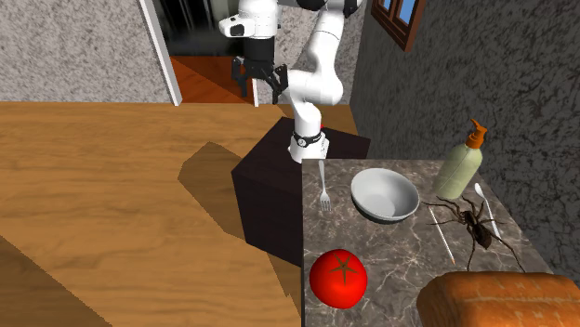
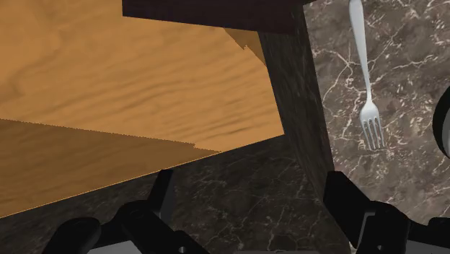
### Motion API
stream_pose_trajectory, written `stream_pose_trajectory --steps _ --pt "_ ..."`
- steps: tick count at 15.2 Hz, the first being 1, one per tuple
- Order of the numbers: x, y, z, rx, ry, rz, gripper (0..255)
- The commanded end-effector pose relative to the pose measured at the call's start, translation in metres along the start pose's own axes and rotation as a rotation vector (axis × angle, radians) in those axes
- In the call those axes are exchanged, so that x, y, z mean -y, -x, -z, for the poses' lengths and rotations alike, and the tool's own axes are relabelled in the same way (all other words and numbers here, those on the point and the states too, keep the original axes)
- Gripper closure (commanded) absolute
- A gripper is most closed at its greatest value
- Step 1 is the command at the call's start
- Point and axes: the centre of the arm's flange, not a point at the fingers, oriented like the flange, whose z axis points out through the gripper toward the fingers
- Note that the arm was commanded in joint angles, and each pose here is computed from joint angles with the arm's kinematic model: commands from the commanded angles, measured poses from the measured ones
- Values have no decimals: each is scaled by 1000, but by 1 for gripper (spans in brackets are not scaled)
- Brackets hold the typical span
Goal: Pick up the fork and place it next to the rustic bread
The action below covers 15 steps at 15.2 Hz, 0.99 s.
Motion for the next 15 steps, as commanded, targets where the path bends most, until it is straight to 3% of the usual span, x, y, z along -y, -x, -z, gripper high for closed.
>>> stream_pose_trajectory --steps 1,15 --pt "0 0 0 0 0 0 0" --pt "126 -11 -130 1 -32 73 0"
